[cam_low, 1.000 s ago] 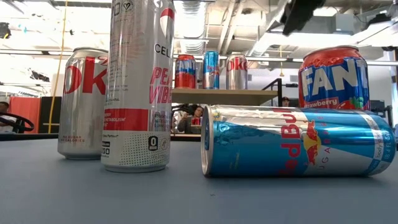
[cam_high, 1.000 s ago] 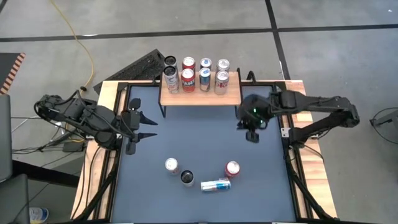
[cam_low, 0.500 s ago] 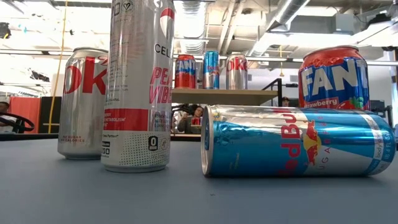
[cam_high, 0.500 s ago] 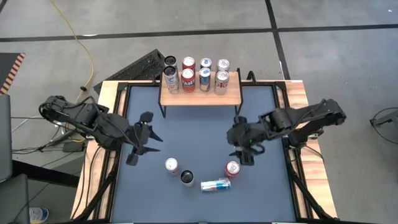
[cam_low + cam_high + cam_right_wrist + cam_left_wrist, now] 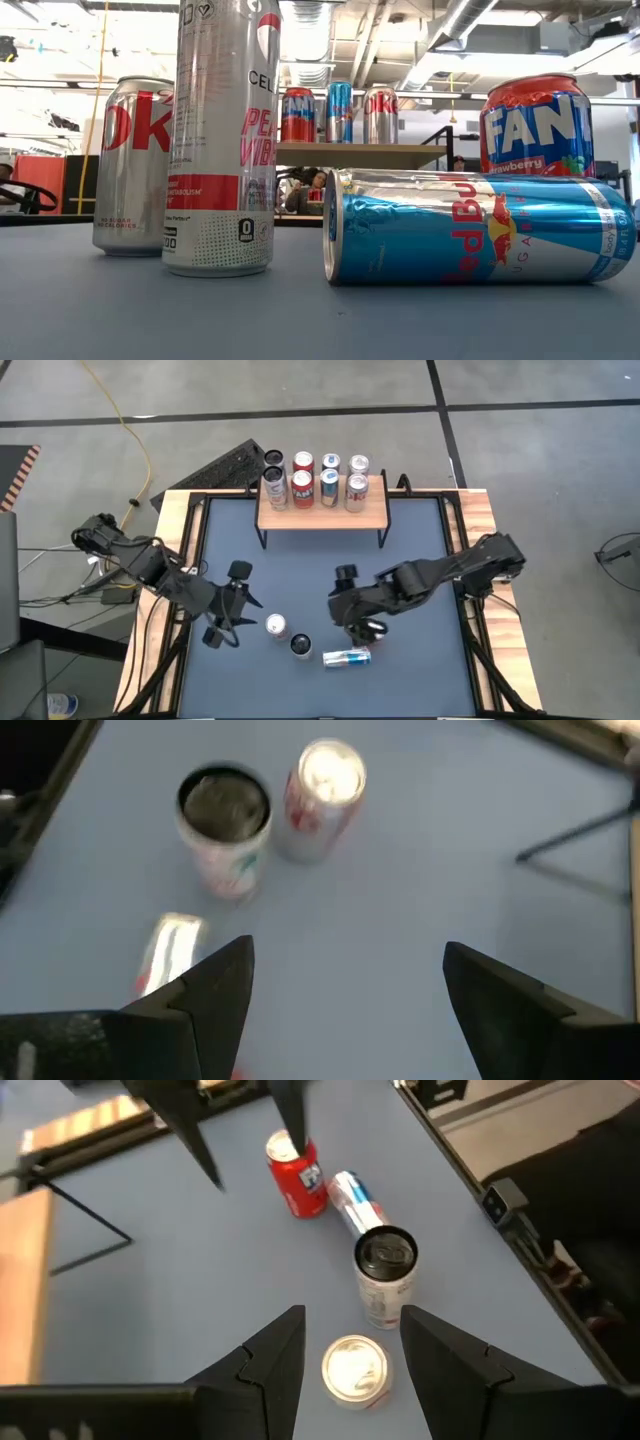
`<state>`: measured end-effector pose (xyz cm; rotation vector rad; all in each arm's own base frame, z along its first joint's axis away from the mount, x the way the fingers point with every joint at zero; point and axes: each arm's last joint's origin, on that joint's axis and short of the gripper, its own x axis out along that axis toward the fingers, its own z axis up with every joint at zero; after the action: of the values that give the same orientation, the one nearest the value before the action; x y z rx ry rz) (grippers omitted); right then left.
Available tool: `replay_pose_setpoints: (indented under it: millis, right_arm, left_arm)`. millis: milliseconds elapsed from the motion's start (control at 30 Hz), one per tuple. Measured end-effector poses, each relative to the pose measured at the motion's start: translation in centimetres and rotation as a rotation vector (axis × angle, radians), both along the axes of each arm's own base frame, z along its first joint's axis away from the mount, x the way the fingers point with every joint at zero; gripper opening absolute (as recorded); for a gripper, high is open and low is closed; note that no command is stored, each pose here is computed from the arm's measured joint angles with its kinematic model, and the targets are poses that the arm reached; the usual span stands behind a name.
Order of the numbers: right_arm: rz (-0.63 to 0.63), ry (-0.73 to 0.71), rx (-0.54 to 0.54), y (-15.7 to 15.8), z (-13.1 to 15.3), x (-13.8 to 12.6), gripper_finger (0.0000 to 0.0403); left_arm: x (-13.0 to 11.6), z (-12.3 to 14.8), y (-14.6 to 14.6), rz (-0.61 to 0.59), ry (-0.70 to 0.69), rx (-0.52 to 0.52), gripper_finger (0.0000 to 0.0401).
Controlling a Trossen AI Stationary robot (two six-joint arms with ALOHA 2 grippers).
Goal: Place canned beverage on shelf
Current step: Put the black soda can on the shelf
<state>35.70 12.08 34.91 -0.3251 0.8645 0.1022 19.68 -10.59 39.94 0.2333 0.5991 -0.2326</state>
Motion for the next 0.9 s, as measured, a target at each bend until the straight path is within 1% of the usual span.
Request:
replay_pose_setpoints:
  millis: [100, 233, 300, 500, 567, 633, 700, 767, 800, 833, 867, 900]
  right_arm:
    - [0.018, -0.024, 0.014, 0.2, -1.0, 1.5, 0.0309]
    - [0.020, -0.094, 0.128, 0.5, -0.7, 2.4, 0.0315]
    - [0.033, -0.140, 0.166, 0.9, -0.3, 2.6, 0.0322]
    - [0.096, -0.180, 0.170, 2.2, 0.2, 2.4, 0.0345]
    - [0.118, -0.176, 0.172, 2.4, 0.2, 2.4, 0.0348]
    - [0.104, -0.156, 0.152, 2.3, -0.2, 2.5, 0.0347]
    - [0.082, -0.106, 0.116, 2.0, -0.5, 2.0, 0.0343]
    - [0.064, -0.079, 0.098, 1.4, 0.2, 1.5, 0.0338]
    - [0.060, -0.053, 0.089, 1.0, 1.0, 0.9, 0.0336]
    - [0.050, -0.020, 0.080, 0.8, 1.7, 0.3, 0.0335]
    - [0.034, -0.008, 0.088, 0.6, 2.5, -0.2, 0.0334]
    - [0.021, -0.006, 0.100, 0.5, 3.3, -0.6, 0.0333]
  left_arm:
    - [-0.6, 0.3, -0.3, 0.002, -0.021, 0.000, 0.0156]
    - [-1.2, 0.3, -1.1, -0.034, -0.019, -0.014, 0.0156]
    - [-1.5, 0.4, -1.4, -0.043, -0.022, -0.020, 0.0156]
    - [-1.9, 0.4, -2.0, -0.036, -0.023, -0.039, 0.0156]
    - [-1.9, 0.2, -2.2, -0.009, -0.032, -0.041, 0.0156]
    - [-1.5, -0.7, -2.3, 0.072, -0.061, -0.034, 0.0156]
    - [-0.9, -1.7, -2.2, 0.175, -0.102, -0.033, 0.0156]
    - [0.0, -2.5, -2.1, 0.242, -0.129, -0.084, 0.0156]
    - [0.5, -2.8, -2.0, 0.257, -0.128, -0.126, 0.0156]
    - [0.9, -3.1, -2.1, 0.236, -0.116, -0.168, 0.0156]
    - [1.4, -3.5, -2.3, 0.196, -0.098, -0.184, 0.0156]
    - [1.9, -3.9, -2.7, 0.150, -0.083, -0.172, 0.0156]
